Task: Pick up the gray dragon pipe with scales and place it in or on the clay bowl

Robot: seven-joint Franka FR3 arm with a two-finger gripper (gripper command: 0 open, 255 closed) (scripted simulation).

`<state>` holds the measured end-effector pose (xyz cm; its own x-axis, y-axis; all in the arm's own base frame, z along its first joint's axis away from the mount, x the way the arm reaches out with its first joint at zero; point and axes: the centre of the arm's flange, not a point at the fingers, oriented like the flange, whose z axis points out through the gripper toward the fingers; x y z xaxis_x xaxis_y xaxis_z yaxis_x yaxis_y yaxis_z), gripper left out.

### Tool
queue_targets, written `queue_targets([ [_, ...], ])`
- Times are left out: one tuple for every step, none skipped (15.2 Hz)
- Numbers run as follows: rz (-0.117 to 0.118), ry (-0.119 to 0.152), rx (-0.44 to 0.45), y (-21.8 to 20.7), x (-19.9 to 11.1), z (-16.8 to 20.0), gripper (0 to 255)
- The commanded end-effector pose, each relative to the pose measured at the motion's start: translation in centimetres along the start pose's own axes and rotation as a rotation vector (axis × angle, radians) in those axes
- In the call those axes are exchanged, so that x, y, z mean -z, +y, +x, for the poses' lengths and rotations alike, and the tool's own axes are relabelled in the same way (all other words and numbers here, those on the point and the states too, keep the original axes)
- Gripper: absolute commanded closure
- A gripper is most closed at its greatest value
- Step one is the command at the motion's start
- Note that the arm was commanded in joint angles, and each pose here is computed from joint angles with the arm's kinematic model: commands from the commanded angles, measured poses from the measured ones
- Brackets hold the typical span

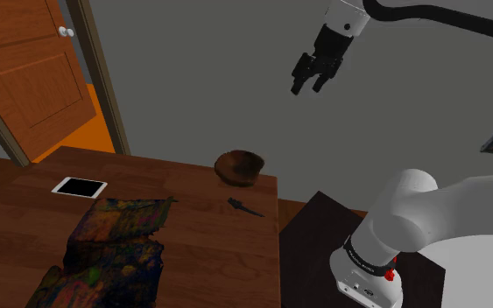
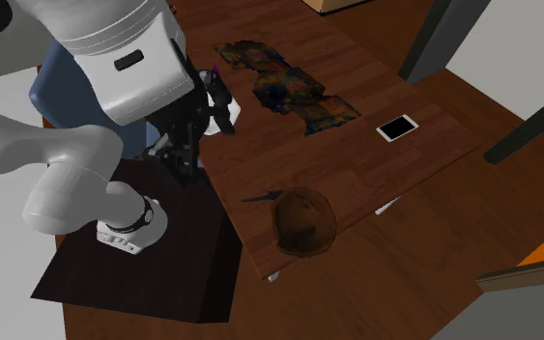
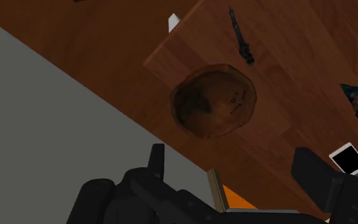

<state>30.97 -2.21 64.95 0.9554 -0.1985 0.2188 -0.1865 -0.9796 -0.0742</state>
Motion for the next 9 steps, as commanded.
queue_targets([
  [0.0,0.0,0.0,0.0,0.0,0.0,0],
  [0.001,-0.008,0.015,-0.4,-1.3,0.1,0],
  [0.001,-0.015,0.031,-0.8,-2.5,0.2,0],
  [0.002,-0.023,0.046,-1.1,-3.8,0.3,0],
  [0.002,-0.03,0.062,-1.5,-5.1,0.3,0],
  [0.003,-0.038,0.077,-1.9,-6.3,0.4,0],
  [0.003,-0.045,0.093,-2.3,-7.6,0.4,0],
  [0.004,-0.053,0.108,-2.7,-8.8,0.4,0],
  [0.004,-0.06,0.123,-3.1,-10.1,0.4,0],
])
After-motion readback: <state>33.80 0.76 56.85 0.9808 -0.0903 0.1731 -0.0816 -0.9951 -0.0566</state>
